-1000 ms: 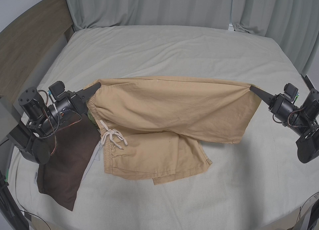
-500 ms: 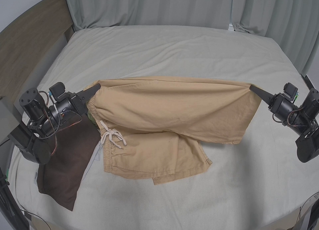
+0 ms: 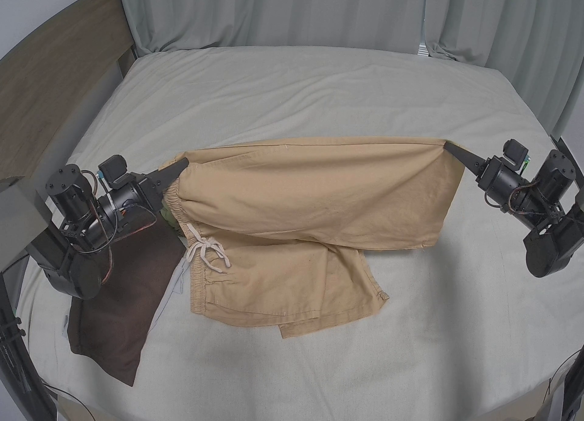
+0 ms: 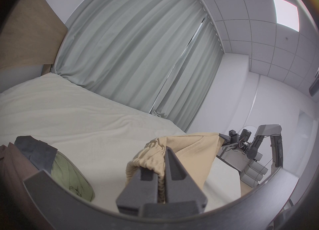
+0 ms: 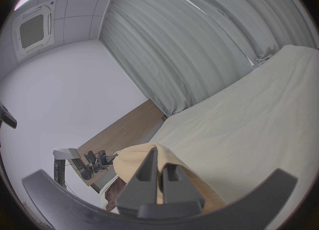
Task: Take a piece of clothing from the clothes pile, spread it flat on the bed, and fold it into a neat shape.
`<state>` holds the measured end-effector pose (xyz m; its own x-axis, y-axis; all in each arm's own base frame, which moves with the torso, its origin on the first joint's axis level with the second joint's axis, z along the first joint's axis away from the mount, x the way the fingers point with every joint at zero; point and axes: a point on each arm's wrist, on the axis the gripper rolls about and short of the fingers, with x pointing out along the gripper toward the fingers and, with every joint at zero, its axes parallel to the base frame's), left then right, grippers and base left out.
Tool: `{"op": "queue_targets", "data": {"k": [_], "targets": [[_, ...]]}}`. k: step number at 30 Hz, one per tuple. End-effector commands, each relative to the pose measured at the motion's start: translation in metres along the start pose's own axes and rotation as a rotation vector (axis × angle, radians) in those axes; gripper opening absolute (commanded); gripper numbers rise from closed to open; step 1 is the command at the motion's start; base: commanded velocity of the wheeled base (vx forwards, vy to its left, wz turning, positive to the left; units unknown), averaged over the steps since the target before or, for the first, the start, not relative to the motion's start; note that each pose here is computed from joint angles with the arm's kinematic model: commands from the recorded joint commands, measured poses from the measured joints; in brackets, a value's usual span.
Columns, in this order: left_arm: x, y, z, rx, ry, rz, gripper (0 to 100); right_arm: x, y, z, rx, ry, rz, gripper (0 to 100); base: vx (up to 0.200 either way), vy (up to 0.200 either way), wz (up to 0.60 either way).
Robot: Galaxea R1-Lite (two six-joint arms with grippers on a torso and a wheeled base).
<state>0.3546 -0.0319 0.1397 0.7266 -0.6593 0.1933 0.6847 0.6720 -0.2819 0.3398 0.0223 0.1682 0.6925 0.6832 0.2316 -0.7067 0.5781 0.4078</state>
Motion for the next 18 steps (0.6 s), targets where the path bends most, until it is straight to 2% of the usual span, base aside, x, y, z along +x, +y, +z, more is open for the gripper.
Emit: {"op": "queue_targets", "data": {"k": [1, 12, 18], "targets": [[0.009, 0.014, -0.012, -0.018, 0.001, 0.023, 0, 0.015, -0.026, -0.013, 0.018, 0.015, -0.009, 0, 0.0, 0.0, 0.0], [0.027, 0.02, -0.012, -0.077, -0.043, 0.027, 0, 0.033, -0.055, -0.023, 0.065, -0.018, -0.029, 0, 0.0, 0.0, 0.0], [0.033, 0.035, -0.023, -0.087, -0.042, 0.041, 0, 0.045, -0.071, -0.026, 0.066, -0.035, -0.021, 0, 0.0, 0.0, 0.0]]}}
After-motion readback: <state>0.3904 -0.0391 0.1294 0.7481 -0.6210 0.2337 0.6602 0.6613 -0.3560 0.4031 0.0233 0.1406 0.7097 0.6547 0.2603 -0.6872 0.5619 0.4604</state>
